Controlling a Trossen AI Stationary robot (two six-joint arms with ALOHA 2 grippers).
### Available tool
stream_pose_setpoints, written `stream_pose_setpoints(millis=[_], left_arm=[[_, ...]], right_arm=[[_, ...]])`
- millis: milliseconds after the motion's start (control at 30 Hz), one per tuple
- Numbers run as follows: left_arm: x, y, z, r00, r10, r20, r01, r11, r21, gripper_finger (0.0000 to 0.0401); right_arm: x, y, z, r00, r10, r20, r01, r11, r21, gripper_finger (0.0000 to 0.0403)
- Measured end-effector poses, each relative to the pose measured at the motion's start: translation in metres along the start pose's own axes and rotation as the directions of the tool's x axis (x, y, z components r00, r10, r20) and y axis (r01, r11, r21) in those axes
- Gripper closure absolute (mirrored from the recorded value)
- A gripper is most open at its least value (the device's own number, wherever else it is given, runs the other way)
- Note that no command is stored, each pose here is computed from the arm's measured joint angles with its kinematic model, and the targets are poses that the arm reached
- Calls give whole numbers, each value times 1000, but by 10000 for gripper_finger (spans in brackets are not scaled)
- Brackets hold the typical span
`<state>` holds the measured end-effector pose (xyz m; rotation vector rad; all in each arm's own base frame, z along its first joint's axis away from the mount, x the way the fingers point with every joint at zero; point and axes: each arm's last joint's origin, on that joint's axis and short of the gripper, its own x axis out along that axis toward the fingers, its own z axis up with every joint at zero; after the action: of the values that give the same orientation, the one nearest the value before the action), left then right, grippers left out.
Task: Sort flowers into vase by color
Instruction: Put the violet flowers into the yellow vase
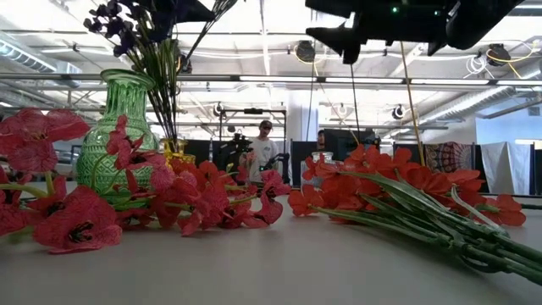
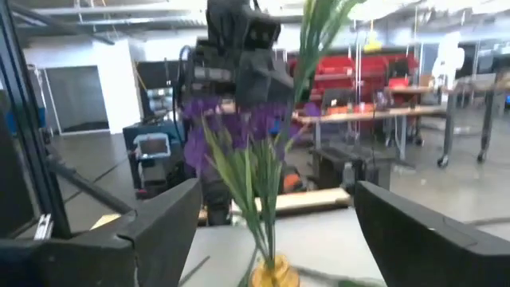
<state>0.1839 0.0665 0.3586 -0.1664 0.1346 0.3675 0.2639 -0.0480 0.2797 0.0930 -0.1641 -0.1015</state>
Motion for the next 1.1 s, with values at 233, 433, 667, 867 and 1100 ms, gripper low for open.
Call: stream_pose_setpoints(millis=[233, 433, 667, 867, 1100], left_arm=[[0, -3, -1, 1000, -18, -3, 18, 1000, 2, 400], [0, -6, -1, 999, -33, -4, 33, 999, 5, 400], [0, -7, -1, 999, -35, -5, 35, 999, 5, 400], [0, -6, -2, 999, -34, -12, 34, 999, 5, 400], [0, -6, -3, 999, -37, -30, 38, 999, 5, 400]], right_arm=[[10, -2, -13, 1000, 7, 14, -7, 1000, 14, 80], [33, -4, -6, 998, 6, 54, -7, 1000, 25, 80], [71, -4, 16, 994, 17, 111, -15, 1000, -16, 80], [104, -8, 31, 993, 12, 119, -7, 999, -37, 80], [134, -13, 31, 994, 4, 108, 0, 999, -37, 80]])
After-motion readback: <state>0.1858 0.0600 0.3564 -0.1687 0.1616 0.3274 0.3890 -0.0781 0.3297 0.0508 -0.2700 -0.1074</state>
